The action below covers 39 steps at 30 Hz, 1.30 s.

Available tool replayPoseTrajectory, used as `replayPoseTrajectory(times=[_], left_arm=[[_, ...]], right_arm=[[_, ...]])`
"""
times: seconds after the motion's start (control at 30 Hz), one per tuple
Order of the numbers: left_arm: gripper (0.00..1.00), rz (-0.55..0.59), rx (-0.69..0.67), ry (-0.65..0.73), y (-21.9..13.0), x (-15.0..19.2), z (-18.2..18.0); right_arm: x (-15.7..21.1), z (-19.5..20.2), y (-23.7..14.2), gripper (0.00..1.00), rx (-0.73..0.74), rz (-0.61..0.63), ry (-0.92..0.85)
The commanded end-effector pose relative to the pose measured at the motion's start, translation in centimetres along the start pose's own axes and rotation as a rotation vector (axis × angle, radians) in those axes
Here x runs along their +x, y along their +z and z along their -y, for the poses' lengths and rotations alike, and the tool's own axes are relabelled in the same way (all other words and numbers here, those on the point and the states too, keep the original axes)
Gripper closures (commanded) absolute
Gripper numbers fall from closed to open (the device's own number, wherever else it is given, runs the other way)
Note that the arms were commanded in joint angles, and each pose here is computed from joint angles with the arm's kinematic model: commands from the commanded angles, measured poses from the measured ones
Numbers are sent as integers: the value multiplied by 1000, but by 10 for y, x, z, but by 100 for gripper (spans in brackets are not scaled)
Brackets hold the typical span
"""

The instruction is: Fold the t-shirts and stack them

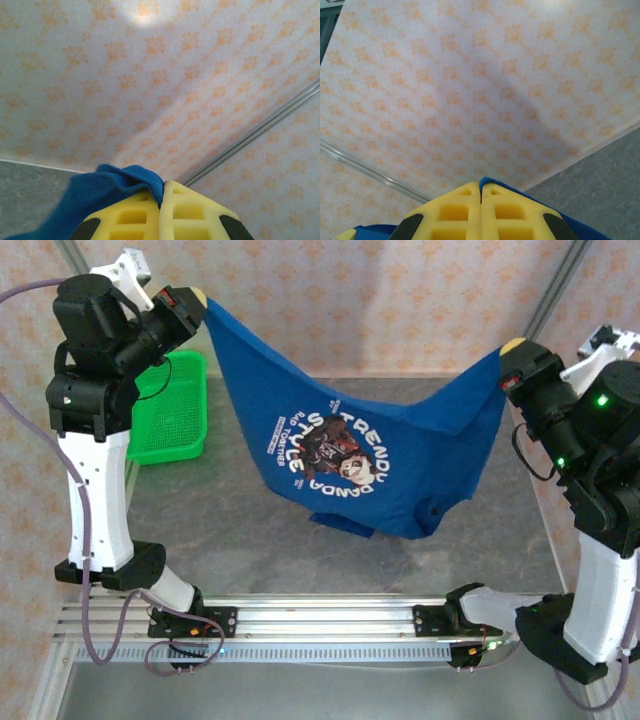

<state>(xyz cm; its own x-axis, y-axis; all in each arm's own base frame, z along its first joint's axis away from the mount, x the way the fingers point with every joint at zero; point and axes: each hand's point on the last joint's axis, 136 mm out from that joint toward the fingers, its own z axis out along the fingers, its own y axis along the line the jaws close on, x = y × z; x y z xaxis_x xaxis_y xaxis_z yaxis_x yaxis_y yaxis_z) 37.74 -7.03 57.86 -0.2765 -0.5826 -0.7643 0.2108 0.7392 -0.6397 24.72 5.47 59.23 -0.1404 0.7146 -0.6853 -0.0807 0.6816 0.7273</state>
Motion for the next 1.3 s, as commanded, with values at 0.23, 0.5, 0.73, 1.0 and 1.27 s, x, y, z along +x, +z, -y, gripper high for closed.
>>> replayPoseTrajectory(times=[0.23,0.5,0.73,1.0,1.27], left_arm=[[100,9,-67,-53,60,-15,-40],[100,69,23,-145,131,-34,-67],[100,221,146,-206,132,-83,-67],[100,185,185,-112,113,-87,-59],[100,-189,-113,-49,108,29,-113]], right_arm=[[-2,35,100,100,88,-81,-40],[-35,70,184,100,47,-59,44],[-88,44,204,100,-129,77,113],[-89,48,181,100,-101,65,47],[4,120,127,100,67,-79,27]])
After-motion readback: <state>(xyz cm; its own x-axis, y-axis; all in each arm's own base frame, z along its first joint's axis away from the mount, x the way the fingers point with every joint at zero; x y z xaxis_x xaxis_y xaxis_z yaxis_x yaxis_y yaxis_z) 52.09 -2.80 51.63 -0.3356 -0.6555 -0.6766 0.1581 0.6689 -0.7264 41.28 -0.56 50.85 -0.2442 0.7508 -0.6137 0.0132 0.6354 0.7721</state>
